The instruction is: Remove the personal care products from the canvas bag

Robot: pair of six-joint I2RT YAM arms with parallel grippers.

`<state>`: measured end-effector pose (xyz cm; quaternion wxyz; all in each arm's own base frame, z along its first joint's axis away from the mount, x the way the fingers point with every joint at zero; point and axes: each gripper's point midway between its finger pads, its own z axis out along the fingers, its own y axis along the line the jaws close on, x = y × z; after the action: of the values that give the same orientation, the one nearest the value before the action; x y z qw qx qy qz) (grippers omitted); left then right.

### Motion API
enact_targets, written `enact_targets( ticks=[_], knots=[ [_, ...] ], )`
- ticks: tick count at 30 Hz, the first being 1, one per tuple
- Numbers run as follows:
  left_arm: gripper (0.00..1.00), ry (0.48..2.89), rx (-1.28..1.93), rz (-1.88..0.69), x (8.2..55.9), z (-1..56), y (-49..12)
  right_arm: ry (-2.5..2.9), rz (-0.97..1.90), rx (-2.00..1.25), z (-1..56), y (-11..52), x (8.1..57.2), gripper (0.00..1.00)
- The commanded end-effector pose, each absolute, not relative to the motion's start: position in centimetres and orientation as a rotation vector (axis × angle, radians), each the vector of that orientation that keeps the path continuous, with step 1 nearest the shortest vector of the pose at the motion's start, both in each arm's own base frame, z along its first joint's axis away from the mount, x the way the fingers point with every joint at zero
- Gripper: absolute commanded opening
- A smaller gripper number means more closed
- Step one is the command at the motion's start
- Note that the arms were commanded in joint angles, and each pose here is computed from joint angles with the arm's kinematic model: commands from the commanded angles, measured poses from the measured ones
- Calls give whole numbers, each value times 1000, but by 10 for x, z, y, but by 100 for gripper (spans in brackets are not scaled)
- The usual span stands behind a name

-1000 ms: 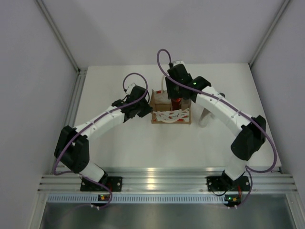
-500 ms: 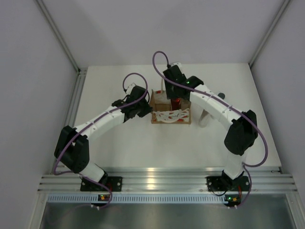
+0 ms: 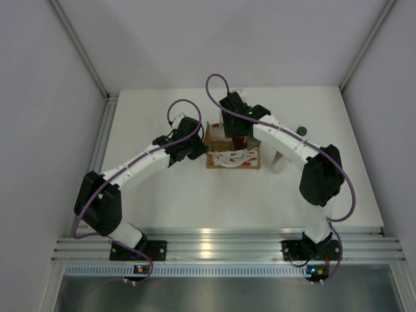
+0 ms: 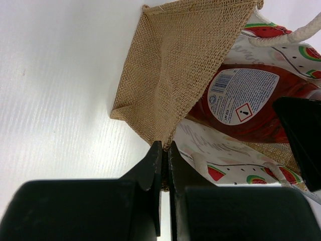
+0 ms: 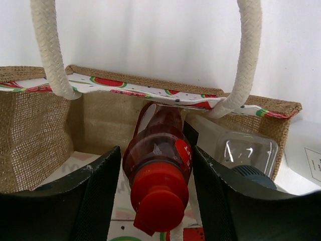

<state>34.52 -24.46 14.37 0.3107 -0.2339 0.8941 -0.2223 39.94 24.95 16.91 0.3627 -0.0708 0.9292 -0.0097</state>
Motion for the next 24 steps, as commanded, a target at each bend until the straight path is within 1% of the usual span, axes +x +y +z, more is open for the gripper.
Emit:
enact_targets(
  ticks=[1, 9, 15, 17, 18, 19, 20, 22, 23, 24],
  knots=[
    [0, 2345, -634, -516, 343, 144, -228, 2365, -1, -129, 172, 256, 411, 57],
    [0, 2344, -632, -512, 343, 143, -227, 2401, -14, -117, 153, 257, 416, 58],
    [0, 2341, -628, -507, 344, 144, -227, 2417, -20, -114, 143, 259, 419, 56],
    [0, 2340, -624, -508, 344, 144, -227, 2419, -21, -113, 142, 258, 420, 46],
    [0, 2339, -624, -507, 344, 144, -227, 2418, -20, -112, 142, 258, 420, 45],
    [0, 2339, -624, -507, 344, 144, -227, 2420, -22, -113, 141, 258, 420, 42],
    [0, 2338, -625, -504, 345, 144, -226, 2416, -16, -110, 141, 259, 420, 36],
    [0, 2339, -625, -503, 344, 144, -226, 2413, 0, -111, 142, 260, 419, 31],
    [0, 2340, -623, -503, 344, 144, -227, 2400, 13, -113, 144, 261, 420, 24],
    [0, 2339, -625, -503, 344, 144, -226, 2391, 23, -114, 148, 262, 420, 23]
  ],
)
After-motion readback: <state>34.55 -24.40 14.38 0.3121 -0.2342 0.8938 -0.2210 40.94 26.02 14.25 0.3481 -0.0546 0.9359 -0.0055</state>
